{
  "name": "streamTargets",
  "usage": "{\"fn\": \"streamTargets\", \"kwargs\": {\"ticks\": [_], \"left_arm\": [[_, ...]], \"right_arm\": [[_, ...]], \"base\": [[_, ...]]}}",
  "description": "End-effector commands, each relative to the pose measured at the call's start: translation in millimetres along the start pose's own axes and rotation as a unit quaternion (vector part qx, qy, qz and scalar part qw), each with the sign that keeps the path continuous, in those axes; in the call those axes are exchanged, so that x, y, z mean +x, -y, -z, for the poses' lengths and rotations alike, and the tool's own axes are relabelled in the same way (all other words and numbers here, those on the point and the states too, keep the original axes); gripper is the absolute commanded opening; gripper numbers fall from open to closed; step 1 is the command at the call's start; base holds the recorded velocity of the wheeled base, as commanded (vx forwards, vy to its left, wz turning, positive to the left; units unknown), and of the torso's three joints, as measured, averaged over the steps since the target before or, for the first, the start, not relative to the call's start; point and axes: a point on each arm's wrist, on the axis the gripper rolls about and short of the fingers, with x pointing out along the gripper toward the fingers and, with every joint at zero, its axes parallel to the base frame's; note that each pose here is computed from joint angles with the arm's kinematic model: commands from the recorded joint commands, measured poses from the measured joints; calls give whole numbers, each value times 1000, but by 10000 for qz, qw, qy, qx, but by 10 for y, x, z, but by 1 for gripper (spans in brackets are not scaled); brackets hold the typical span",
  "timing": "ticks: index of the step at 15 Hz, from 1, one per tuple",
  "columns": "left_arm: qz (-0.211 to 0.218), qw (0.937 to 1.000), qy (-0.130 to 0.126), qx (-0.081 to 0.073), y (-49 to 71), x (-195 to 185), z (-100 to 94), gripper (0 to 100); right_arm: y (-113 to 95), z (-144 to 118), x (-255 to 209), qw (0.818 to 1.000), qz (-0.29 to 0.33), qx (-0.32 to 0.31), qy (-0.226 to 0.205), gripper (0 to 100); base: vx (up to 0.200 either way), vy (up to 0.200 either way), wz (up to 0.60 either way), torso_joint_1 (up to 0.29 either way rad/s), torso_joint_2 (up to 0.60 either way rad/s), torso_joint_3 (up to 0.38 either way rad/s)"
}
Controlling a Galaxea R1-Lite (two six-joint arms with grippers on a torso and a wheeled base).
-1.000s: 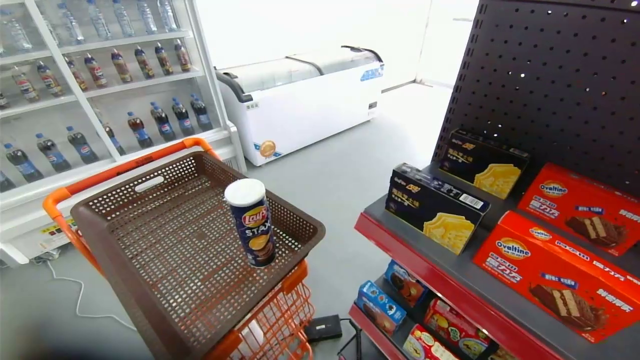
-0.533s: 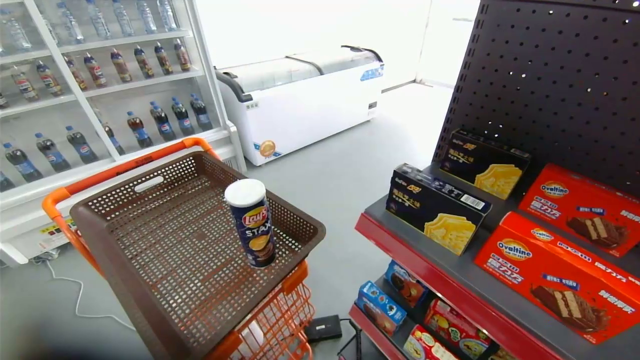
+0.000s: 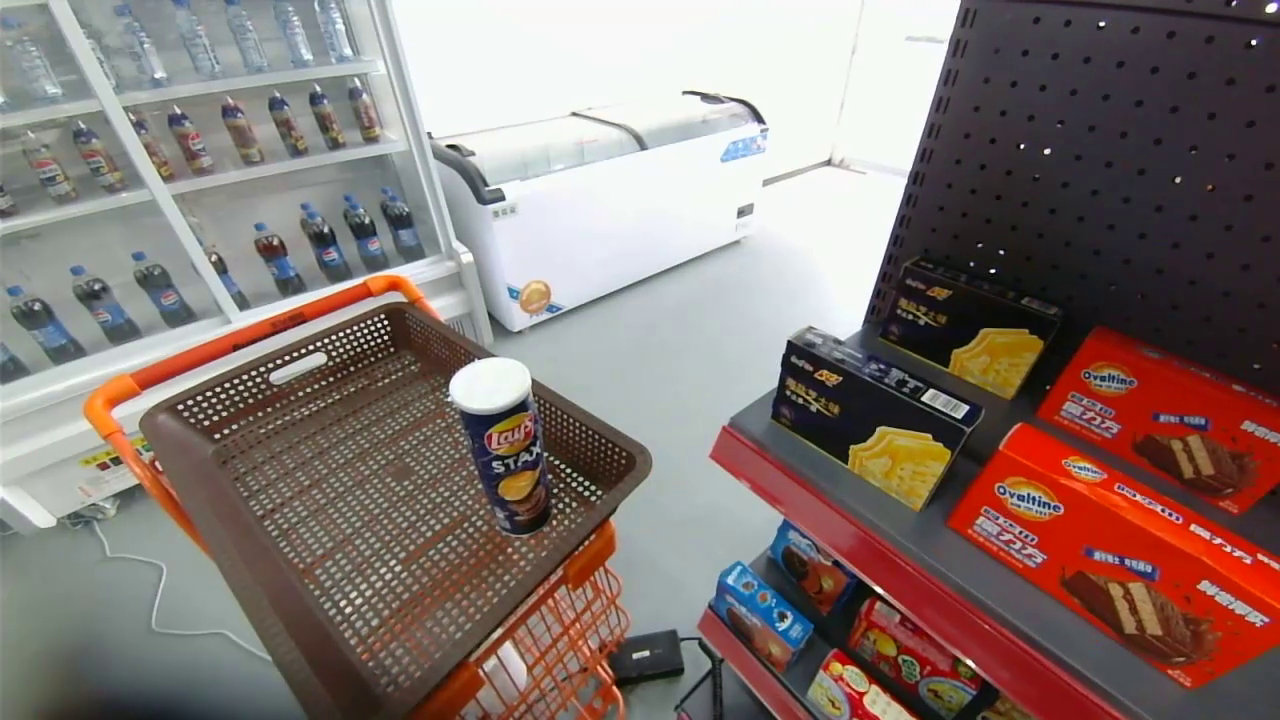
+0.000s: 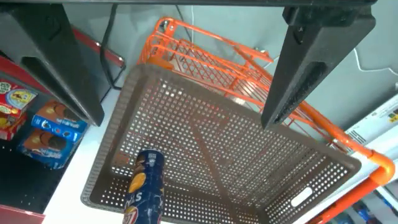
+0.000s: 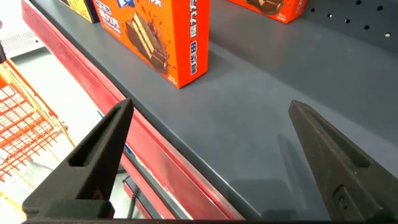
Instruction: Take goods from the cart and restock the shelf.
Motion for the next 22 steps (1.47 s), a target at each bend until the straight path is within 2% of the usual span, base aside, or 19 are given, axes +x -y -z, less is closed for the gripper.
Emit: {"fn": "streamTargets", "kwargs": {"ticks": [1, 2, 3, 4, 7, 12, 15, 16, 17, 22], "left_arm": [[351, 9972, -650, 144, -91, 657, -395, 100], [591, 9961, -635, 170, -59, 806, -424, 100], [621, 9956, -684, 175, -57, 864, -419, 100], [823, 9925, -888, 191, -17, 1045, -392, 100], [1161, 9890, -874, 268, 88, 1387, -334, 100], [1186, 9890, -850, 256, 157, 1951, -177, 100], [1218, 9889, -807, 266, 221, 2304, 4, 100], [1232, 9888, -798, 267, 231, 2347, 31, 100], [1326, 9877, -779, 281, 300, 2460, 97, 100], [1327, 9881, -725, 284, 353, 2768, 274, 100]], "right_arm": [[0, 0, 0, 10000, 1, -4, -3, 100], [0, 0, 0, 10000, 1, -4, -3, 100], [0, 0, 0, 10000, 1, -4, -3, 100], [0, 0, 0, 10000, 1, -4, -3, 100], [0, 0, 0, 10000, 1, -4, -3, 100], [0, 0, 0, 10000, 1, -4, -3, 100], [0, 0, 0, 10000, 1, -4, -3, 100], [0, 0, 0, 10000, 1, -4, -3, 100], [0, 0, 0, 10000, 1, -4, -3, 100], [0, 0, 0, 10000, 1, -4, -3, 100]], "base": [[0, 0, 0, 0, 0, 0], [0, 0, 0, 0, 0, 0], [0, 0, 0, 0, 0, 0], [0, 0, 0, 0, 0, 0], [0, 0, 0, 0, 0, 0], [0, 0, 0, 0, 0, 0], [0, 0, 0, 0, 0, 0], [0, 0, 0, 0, 0, 0], [0, 0, 0, 0, 0, 0], [0, 0, 0, 0, 0, 0]]}}
